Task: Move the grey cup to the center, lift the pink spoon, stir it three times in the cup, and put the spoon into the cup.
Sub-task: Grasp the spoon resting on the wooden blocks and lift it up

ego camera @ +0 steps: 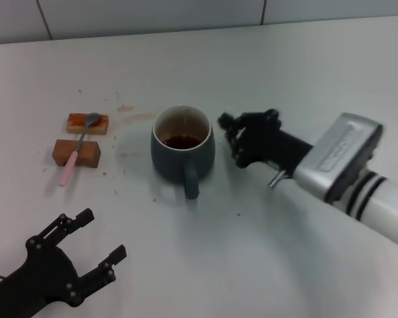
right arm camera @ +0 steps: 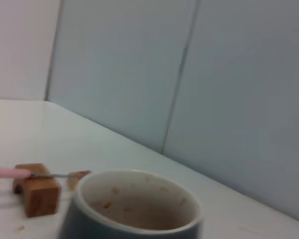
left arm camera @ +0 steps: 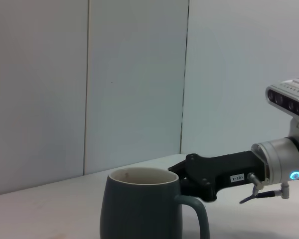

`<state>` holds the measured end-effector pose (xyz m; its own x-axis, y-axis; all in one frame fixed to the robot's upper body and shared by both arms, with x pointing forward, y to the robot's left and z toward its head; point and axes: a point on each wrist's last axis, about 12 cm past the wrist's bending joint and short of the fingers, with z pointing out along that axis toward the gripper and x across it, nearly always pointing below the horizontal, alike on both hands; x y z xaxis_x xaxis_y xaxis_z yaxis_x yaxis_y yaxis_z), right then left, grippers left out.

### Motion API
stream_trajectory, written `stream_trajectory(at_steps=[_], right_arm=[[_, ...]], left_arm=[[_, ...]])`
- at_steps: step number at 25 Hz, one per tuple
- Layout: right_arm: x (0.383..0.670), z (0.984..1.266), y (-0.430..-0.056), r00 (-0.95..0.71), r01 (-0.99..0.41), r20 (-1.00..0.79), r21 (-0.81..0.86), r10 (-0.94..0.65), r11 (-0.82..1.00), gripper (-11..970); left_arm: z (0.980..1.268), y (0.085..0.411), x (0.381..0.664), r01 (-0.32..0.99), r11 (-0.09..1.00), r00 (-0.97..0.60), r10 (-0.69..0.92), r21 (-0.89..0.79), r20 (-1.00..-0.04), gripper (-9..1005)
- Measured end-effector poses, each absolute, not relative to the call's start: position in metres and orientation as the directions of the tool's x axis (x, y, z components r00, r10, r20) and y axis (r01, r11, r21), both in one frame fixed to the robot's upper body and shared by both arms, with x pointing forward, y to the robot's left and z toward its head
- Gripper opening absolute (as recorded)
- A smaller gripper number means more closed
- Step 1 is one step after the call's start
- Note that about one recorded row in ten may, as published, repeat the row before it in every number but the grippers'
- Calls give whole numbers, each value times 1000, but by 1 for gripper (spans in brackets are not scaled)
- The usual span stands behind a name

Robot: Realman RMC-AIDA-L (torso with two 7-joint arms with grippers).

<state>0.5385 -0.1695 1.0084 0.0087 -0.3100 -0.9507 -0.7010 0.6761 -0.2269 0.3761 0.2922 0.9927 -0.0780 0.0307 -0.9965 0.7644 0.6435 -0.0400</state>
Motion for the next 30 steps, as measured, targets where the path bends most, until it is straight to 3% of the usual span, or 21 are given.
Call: stream_trajectory(at_steps=[7, 10, 13, 17, 21, 29, 30], right_arm=[[515, 1020, -230, 112, -503, -990, -128, -83, 855, 61], [486, 1029, -254, 189, -553, -981, -76, 36, 830, 62], [448, 1036, -269, 195, -730, -972, -53, 133, 681, 62], [427, 1033, -278, 62, -867, -992, 1, 110, 499, 63], [419, 1027, -285, -60, -917, -998, 63, 20, 393, 64], [413, 1014, -294, -108, -929, -986, 53, -130, 366, 66], [413, 1013, -294, -107, -927, -985, 48, -138, 373, 101]], left_arm=[[993, 292, 376, 760, 648, -75, 28, -39, -997, 807], [993, 293, 377, 755, 655, -73, 26, -38, -997, 807], [994, 294, 378, 750, 660, -71, 25, -37, -997, 807], [993, 293, 378, 749, 661, -70, 24, -37, -997, 807], [993, 292, 378, 750, 661, -71, 23, -38, -997, 807], [992, 290, 378, 750, 660, -79, 20, -46, -997, 807], [992, 290, 378, 750, 660, -79, 20, -47, -997, 807]])
